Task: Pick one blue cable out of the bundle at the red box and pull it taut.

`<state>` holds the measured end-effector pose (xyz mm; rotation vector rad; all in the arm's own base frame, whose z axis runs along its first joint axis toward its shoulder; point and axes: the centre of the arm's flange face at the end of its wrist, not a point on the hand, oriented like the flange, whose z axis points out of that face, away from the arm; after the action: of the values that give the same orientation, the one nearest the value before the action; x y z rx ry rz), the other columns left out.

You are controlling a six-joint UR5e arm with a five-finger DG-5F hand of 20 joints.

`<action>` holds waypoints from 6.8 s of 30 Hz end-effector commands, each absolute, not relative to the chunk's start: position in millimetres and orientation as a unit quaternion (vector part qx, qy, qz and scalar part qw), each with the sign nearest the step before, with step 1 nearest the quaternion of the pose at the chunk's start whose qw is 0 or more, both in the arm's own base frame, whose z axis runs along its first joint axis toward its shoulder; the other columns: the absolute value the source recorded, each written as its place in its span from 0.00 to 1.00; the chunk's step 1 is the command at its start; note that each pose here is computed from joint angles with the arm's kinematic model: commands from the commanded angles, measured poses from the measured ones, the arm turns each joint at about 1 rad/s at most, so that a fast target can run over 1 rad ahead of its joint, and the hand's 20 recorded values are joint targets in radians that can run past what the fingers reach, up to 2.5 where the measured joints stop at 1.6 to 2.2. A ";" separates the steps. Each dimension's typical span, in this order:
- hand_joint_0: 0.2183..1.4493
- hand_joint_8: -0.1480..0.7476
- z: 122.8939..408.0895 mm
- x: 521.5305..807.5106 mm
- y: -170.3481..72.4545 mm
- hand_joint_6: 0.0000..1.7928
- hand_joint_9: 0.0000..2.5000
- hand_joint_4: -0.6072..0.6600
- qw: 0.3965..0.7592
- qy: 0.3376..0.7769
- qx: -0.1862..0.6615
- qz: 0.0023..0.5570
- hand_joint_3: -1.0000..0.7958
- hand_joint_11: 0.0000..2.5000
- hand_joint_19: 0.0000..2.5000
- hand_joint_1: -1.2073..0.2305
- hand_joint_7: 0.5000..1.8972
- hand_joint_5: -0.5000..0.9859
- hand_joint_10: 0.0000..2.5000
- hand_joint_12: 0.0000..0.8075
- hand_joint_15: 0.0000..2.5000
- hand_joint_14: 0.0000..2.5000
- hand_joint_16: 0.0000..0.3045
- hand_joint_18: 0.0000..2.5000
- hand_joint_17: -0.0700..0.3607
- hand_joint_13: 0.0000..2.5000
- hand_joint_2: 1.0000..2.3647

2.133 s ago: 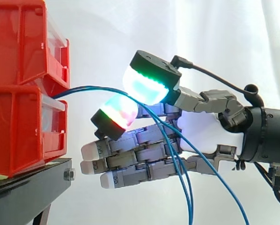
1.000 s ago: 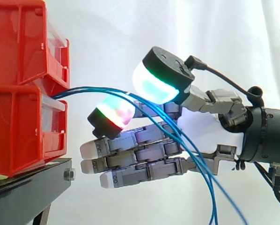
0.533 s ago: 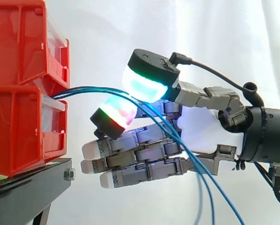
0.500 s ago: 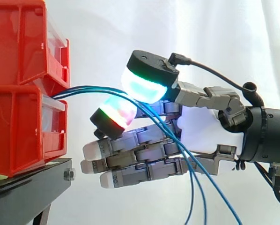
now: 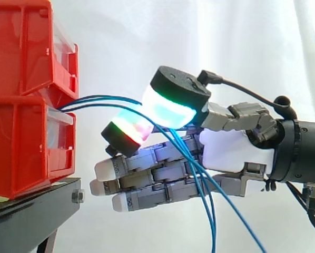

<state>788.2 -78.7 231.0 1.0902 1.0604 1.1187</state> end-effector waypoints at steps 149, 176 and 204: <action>0.34 0.57 235.1 790.5 -75.5 0.52 0.27 0.53 0.587 0.452 0.465 0.484 0.48 0.16 0.03 0.28 0.33 0.22 0.00 0.47 0.04 0.00 0.18 0.15 0.44 0.13 0.01; 0.42 0.49 234.7 790.4 -74.3 0.51 0.18 0.54 0.586 0.454 0.465 0.483 0.33 0.14 0.00 0.14 0.25 0.18 0.00 0.46 0.02 0.00 0.18 0.14 0.44 0.09 0.01; 0.29 0.57 235.5 790.8 -73.0 0.49 0.27 0.58 0.586 0.454 0.465 0.484 0.33 0.16 0.05 0.37 0.29 0.22 0.00 0.46 0.04 0.00 0.18 0.13 0.44 0.11 0.00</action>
<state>790.8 -73.2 235.6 1.0826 1.0570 1.1291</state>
